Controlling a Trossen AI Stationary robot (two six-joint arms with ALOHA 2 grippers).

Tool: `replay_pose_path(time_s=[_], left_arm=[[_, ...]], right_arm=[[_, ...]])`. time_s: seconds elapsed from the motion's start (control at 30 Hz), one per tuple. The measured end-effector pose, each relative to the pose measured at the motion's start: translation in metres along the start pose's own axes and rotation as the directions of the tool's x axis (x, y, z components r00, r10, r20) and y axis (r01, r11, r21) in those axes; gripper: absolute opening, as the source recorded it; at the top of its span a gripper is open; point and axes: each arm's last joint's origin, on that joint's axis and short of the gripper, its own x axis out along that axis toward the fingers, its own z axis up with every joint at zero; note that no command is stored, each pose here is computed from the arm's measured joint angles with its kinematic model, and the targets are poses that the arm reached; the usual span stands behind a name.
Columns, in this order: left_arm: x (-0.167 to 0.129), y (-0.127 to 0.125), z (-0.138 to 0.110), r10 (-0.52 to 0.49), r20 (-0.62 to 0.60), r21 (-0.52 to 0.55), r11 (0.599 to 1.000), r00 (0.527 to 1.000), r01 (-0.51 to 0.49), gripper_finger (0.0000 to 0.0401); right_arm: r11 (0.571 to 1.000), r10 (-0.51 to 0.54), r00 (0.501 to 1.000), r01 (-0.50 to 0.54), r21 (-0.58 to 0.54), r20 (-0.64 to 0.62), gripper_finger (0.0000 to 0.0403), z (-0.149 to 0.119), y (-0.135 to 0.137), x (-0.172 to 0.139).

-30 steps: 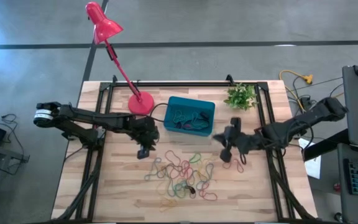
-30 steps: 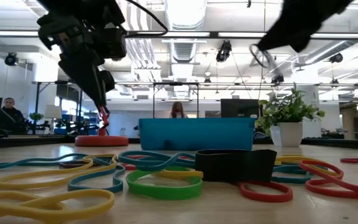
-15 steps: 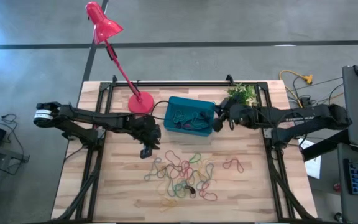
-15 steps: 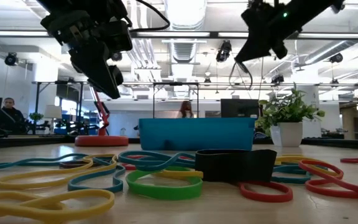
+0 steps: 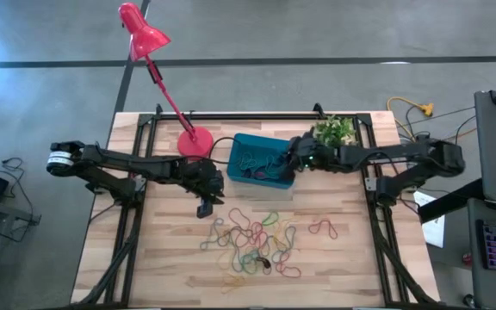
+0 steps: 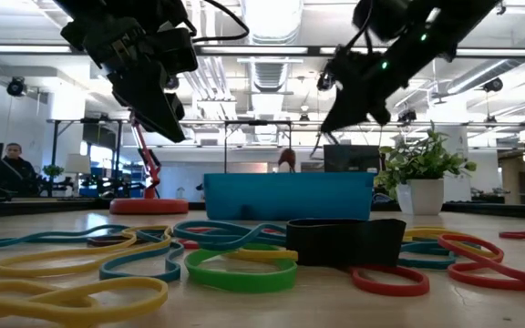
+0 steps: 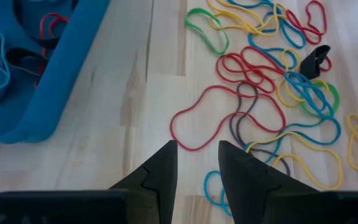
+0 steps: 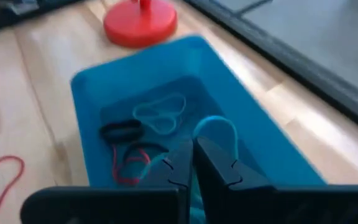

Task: Pick and place rubber bands into bin
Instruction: Put the blue rubber band into the blue bin

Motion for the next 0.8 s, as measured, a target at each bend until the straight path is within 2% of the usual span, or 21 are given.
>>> replay_pose_path(time_s=[0.07,0.23,0.5,0.6,0.7,0.8], left_arm=[[0.000,0.000,0.000,0.000,0.000,0.000,1.000,1.000,0.000,0.0100],[0.000,0.000,0.000,0.000,0.000,0.000,1.000,1.000,0.000,0.0100],[0.000,0.000,-0.001,0.000,-0.013,0.008,1.000,1.000,0.000,0.0100],[0.000,-0.001,-0.004,-0.032,-0.048,0.035,0.999,0.998,0.034,0.0100],[0.000,-0.003,-0.010,-0.089,-0.106,0.065,0.993,0.990,0.096,0.0100],[-0.001,-0.004,-0.015,-0.099,-0.163,0.055,0.992,0.982,0.109,0.0100]], right_arm=[[1.000,-0.004,0.999,0.004,0.004,-0.035,0.0013,-0.005,0.000,0.008],[0.998,0.066,0.993,-0.065,0.007,-0.094,0.0044,-0.009,0.003,0.018],[0.996,0.093,0.995,-0.092,0.014,-0.044,0.0120,0.003,0.005,0.008],[0.980,0.195,0.980,-0.196,-0.025,-0.039,0.0140,0.009,0.007,-0.002],[0.941,0.332,0.942,-0.335,-0.053,-0.055,0.0152,0.011,0.013,-0.012],[0.918,0.385,0.920,-0.390,-0.066,-0.073,0.0154,0.010,0.019,-0.024]])
